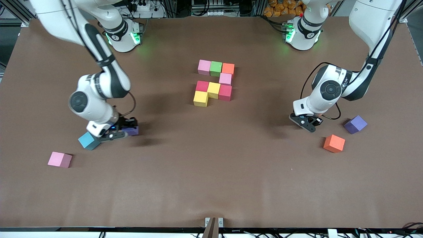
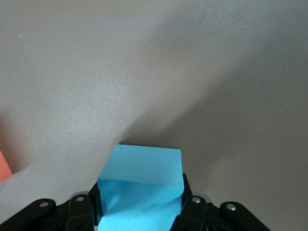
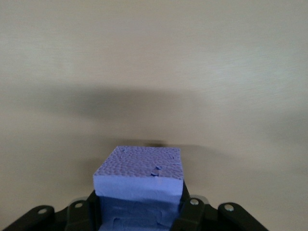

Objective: Form number 2 with 11 blocks
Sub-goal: 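Carry the purple cube to the figure with the right gripper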

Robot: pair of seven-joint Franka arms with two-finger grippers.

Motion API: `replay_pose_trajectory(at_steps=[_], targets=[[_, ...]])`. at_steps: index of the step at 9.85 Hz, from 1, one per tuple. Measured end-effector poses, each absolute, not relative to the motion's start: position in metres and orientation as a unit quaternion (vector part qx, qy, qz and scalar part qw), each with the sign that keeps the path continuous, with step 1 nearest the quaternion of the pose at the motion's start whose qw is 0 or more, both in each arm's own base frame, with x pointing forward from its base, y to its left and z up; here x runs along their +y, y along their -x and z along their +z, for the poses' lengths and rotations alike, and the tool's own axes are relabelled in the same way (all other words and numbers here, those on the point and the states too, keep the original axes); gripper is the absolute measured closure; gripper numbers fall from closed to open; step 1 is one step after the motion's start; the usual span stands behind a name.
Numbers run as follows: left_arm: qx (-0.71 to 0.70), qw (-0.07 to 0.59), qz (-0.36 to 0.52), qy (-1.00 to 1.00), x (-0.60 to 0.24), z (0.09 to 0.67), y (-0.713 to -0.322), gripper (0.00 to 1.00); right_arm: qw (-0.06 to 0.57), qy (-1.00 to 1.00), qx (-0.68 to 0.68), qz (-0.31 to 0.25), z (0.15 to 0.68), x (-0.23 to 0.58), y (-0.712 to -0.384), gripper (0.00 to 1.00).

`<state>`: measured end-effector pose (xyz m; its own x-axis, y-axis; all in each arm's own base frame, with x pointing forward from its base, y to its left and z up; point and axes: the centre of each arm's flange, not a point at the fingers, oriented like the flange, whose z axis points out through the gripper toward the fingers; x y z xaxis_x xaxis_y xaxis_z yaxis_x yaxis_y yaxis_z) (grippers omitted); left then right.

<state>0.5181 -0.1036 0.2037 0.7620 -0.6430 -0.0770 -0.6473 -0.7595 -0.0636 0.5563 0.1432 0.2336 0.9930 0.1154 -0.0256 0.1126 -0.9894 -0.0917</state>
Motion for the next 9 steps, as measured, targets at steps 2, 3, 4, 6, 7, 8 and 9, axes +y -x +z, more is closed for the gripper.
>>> replay_pose_trajectory(at_steps=[2,3,4,6,7,8,9], targets=[[0.332,0.044,0.013,0.942,-0.108,0.210,-0.526,0.41,0.044,0.999,-0.022,0.019,0.234,0.197,-0.540,0.42],[0.319,0.045,0.004,0.947,-0.113,0.216,-0.531,0.41,0.046,0.999,0.001,0.018,0.235,0.225,-0.530,0.42],[0.303,0.046,-0.006,0.952,-0.120,0.222,-0.536,0.41,0.052,0.998,0.020,0.013,0.235,0.254,-0.518,0.42],[0.268,0.038,-0.024,0.962,-0.135,0.234,-0.546,0.41,0.063,0.997,0.049,-0.001,0.231,0.310,-0.491,0.42],[0.253,0.027,-0.029,0.967,-0.138,0.240,-0.551,0.41,0.067,0.996,0.055,-0.007,0.228,0.328,-0.482,0.42],[0.241,0.019,-0.033,0.970,-0.139,0.245,-0.555,0.41,0.069,0.996,0.060,-0.011,0.225,0.339,-0.478,0.42],[0.233,0.015,-0.034,0.972,-0.139,0.248,-0.559,0.41,0.072,0.995,0.067,-0.012,0.222,0.347,-0.479,0.42]])
